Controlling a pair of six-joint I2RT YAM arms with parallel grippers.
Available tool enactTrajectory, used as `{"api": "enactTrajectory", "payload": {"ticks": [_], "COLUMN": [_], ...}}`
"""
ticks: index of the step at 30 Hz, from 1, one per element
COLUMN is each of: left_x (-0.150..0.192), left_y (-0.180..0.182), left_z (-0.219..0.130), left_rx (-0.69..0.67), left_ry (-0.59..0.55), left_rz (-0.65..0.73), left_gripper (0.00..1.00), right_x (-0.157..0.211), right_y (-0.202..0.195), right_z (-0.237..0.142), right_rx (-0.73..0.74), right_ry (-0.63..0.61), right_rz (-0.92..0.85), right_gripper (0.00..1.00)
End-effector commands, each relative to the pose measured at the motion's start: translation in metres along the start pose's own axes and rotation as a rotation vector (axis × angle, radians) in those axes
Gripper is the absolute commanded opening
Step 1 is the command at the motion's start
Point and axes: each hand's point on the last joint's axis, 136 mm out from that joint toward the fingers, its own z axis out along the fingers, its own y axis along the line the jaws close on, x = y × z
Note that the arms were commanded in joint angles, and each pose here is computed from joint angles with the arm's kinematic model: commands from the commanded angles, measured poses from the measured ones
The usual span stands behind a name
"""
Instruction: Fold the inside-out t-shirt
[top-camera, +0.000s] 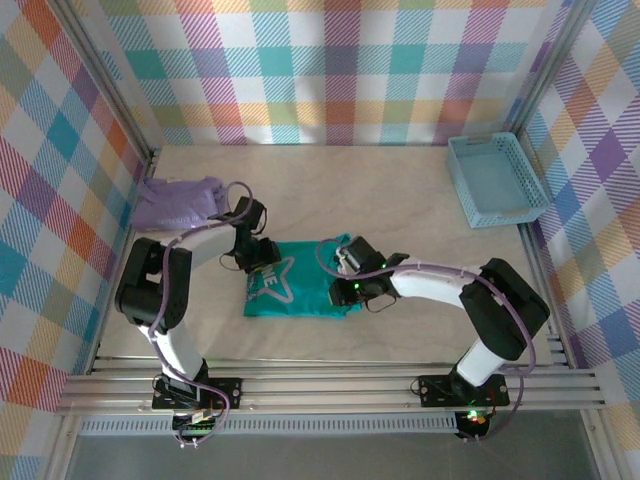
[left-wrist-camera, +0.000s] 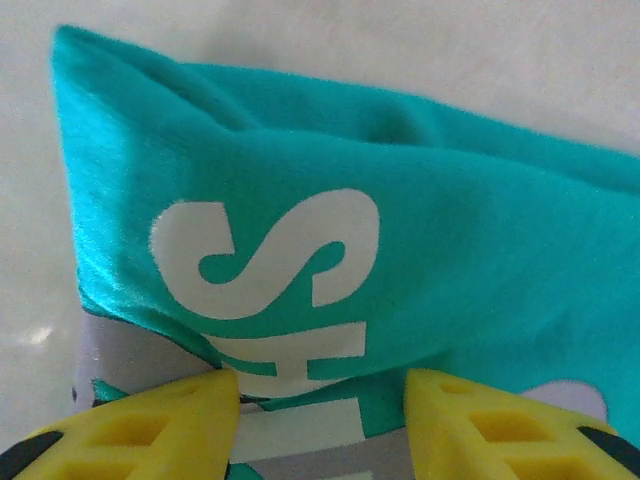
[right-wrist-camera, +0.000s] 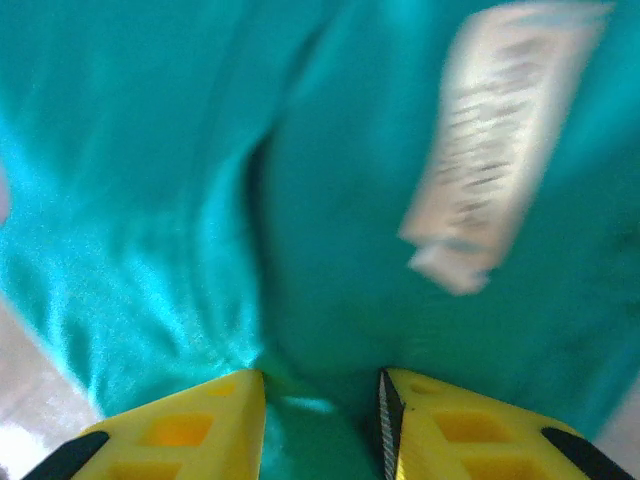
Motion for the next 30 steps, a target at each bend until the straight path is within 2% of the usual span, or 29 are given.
{"api": "enactTrajectory", "payload": {"ticks": [1,4,8,11,13,18,23,26,30], "left_x": [0.043,0.088,0.147,0.172,0.172,0.118,0.033,0.000,-0.015], "left_y": [0.003,-0.007,-0.033,-0.073,-0.098,-0.112,-0.115,-0.115,-0.114], "left_z": [-0.010,-0.013,-0.016,-0.030,-0.046,-0.071,-0.067,-0.055,-0.032], "left_rx": [0.022,0.052,0.105,0.230,0.322,0.361,0.400,0.365,0.344], "left_ry": [0.052,0.078,0.103,0.098,0.077,-0.109,-0.213,-0.207,-0.113], "left_rz": [0.048,0.085,0.131,0.202,0.255,0.331,0.360,0.439,0.518], "left_gripper": [0.49,0.50,0.51,0.52,0.53,0.62,0.68,0.73,0.77], "right_x": [-0.014,-0.046,-0.098,-0.125,-0.127,-0.084,-0.036,-0.026,-0.026], "right_y": [-0.026,-0.043,-0.040,-0.032,-0.032,-0.048,-0.072,-0.078,-0.073], "right_z": [-0.005,-0.003,-0.007,-0.030,-0.049,-0.084,-0.086,-0.080,-0.063], "right_rx": [0.065,0.104,0.081,0.079,0.089,0.092,0.045,-0.013,-0.079], "right_ry": [0.035,0.009,-0.043,-0.108,-0.137,-0.160,-0.122,-0.101,-0.072], "right_rz": [0.038,0.034,-0.014,-0.080,-0.096,-0.020,0.148,0.236,0.299], "right_gripper": [0.37,0.37,0.38,0.41,0.44,0.56,0.68,0.73,0.79]}}
